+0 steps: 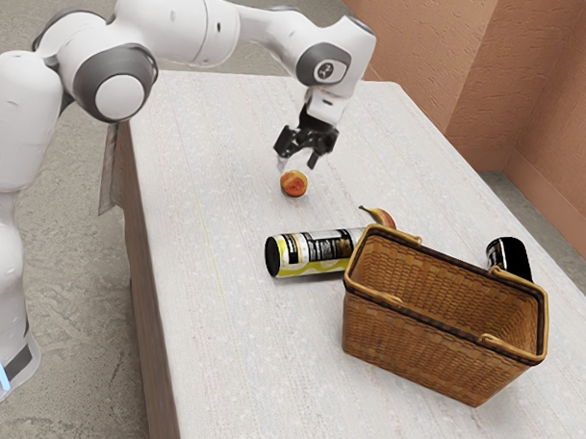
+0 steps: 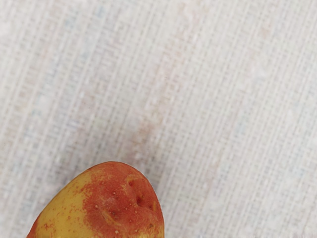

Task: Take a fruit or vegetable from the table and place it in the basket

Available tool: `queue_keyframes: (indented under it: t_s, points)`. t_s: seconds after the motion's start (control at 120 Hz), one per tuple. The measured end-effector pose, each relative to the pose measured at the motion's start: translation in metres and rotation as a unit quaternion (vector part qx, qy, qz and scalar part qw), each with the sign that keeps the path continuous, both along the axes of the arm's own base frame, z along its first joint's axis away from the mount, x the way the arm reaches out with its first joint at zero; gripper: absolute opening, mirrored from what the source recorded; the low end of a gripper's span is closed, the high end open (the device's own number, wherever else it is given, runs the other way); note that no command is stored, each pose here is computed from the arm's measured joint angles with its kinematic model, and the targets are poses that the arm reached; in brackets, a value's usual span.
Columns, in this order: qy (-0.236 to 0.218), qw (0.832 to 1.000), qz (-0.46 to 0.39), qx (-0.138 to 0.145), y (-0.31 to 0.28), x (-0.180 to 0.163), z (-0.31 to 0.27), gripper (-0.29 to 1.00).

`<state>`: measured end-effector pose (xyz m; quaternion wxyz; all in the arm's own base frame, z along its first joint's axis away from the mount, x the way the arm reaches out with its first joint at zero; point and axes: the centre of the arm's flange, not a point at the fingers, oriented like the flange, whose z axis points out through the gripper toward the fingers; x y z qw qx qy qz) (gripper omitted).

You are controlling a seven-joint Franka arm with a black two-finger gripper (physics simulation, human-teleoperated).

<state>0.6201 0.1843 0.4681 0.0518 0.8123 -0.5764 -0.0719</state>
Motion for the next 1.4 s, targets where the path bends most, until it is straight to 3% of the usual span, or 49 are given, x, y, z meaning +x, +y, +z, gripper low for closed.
queue_keyframes:
  t_s: [0.65, 1.4]
  points:
    - [-0.012, 0.996, -0.072, -0.050, 0.026, 0.004, -0.038, 0.70]
    - [-0.005, 0.992, -0.098, -0.074, 0.025, -0.001, -0.061, 0.70]
